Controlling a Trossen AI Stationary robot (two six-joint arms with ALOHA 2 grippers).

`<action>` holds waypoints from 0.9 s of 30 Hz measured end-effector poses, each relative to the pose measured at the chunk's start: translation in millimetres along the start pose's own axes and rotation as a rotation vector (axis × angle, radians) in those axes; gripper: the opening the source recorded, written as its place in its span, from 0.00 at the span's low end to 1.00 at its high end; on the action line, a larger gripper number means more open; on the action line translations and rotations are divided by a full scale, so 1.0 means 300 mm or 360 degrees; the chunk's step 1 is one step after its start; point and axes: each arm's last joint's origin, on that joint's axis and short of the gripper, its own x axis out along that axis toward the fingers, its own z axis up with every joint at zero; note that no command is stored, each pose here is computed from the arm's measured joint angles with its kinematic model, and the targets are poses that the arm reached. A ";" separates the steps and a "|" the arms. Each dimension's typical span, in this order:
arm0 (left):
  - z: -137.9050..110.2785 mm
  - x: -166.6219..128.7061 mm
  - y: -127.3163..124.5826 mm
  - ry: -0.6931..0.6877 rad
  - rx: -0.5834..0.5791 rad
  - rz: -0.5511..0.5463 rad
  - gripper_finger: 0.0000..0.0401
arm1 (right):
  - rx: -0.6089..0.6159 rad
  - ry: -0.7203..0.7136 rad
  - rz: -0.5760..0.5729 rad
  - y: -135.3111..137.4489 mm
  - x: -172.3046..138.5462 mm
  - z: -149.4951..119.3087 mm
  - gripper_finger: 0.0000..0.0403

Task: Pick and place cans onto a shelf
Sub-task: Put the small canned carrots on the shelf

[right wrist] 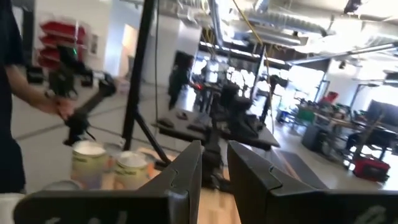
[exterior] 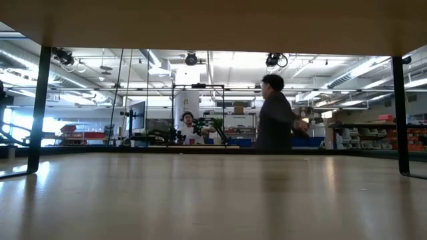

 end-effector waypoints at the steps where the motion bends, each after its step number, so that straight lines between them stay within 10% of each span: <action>1: -0.022 0.004 -0.005 -0.0007 -0.0024 0.0002 0.09 | 0.0012 -0.0017 0.0011 0.002 -0.010 -0.005 0.21; 27: -0.171 0.005 -0.062 -0.0036 -0.0239 -0.0302 0.09 | 0.0383 -0.0531 0.0124 0.145 -0.023 -0.504 0.21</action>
